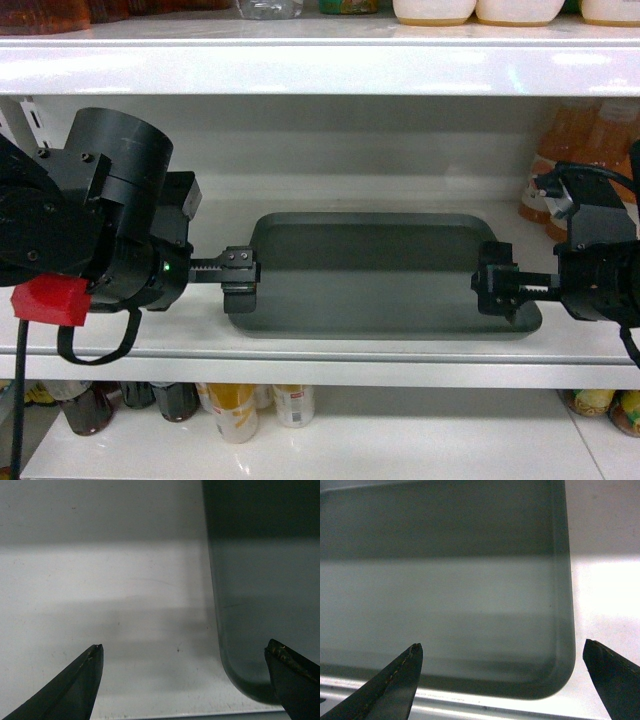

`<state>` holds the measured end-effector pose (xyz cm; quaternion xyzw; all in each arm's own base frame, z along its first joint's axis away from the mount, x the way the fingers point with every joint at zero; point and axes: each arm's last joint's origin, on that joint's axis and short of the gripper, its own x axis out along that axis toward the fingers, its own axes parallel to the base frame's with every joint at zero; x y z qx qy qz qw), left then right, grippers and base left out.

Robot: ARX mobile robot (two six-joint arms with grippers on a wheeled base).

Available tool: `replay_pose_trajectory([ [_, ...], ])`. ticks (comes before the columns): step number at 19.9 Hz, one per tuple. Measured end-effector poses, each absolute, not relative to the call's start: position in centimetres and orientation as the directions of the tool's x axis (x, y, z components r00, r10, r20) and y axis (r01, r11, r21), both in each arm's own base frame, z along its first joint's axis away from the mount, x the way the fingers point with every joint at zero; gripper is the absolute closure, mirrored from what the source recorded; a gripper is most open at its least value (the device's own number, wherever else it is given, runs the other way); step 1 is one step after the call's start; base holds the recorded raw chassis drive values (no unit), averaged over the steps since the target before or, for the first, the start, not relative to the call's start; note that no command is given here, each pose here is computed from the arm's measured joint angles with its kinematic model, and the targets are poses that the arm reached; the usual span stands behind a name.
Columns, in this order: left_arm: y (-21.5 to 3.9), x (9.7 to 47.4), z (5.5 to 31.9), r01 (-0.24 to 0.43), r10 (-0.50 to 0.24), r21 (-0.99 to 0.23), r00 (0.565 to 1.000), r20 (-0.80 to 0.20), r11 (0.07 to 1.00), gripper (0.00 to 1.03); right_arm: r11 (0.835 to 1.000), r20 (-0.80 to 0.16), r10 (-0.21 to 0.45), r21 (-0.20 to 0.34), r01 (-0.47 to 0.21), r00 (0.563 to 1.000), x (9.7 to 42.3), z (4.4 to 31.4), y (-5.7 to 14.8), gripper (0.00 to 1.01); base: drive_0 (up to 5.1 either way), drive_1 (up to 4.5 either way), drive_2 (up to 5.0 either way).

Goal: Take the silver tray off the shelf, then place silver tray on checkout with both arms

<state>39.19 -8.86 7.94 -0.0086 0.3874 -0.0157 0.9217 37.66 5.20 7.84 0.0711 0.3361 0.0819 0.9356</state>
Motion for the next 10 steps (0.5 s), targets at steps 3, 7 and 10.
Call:
replay_pose_trajectory([
  [3, -9.3, 41.0, 7.3, 0.014, -0.035, -0.035, 0.693, -0.720, 0.999, 0.05, 0.987, -0.621, 0.139, 0.154, -0.054, 0.771, 40.2, 6.9, 5.1, 0.03, 0.0, 0.00, 0.0],
  [7, -9.8, 43.3, 7.1, 0.017, -0.035, -0.032, 0.687, -0.726, 0.999, 0.05, 0.992, -0.650, 0.079, 0.128, 0.006, 0.755, 43.0, 5.5, 4.4, 0.03, 0.0, 0.00, 0.0],
  [10, -9.9, 44.6, 6.2, 0.009, -0.022, -0.022, 0.671, -0.742, 1.000, 0.05, 0.991, -0.654, 0.057, 0.126, 0.034, 0.755, 45.5, 5.2, 3.7, 0.03, 0.0, 0.00, 0.0],
])
